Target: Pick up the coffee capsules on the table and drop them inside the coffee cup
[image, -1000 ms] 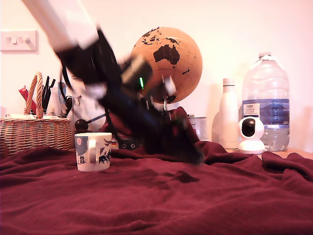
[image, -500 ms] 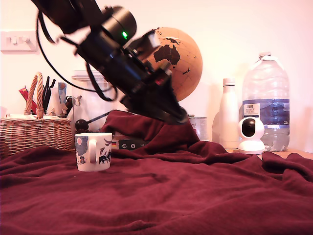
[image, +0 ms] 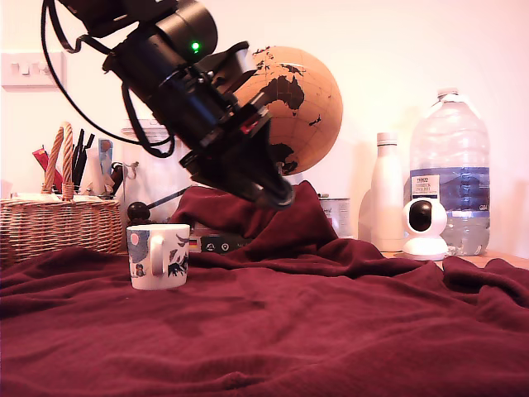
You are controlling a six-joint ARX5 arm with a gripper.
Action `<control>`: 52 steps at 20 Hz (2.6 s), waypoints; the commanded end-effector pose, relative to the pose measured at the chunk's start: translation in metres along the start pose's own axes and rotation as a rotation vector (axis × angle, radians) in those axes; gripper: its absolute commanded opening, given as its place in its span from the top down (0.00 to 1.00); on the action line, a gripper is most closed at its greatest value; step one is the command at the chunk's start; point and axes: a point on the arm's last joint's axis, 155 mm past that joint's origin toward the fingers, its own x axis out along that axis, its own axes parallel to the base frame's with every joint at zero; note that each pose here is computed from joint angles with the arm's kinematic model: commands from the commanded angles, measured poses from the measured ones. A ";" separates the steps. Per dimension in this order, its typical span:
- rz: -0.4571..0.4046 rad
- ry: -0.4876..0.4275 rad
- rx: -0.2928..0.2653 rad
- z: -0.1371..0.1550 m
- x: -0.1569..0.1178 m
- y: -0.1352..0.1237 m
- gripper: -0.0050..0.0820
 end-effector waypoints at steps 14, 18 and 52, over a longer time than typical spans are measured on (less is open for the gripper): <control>0.242 -0.063 -0.119 -0.002 -0.067 0.089 0.62; 0.291 -0.051 -0.186 -0.017 -0.084 0.119 0.62; 0.348 -0.132 -0.295 0.003 -0.094 0.151 0.62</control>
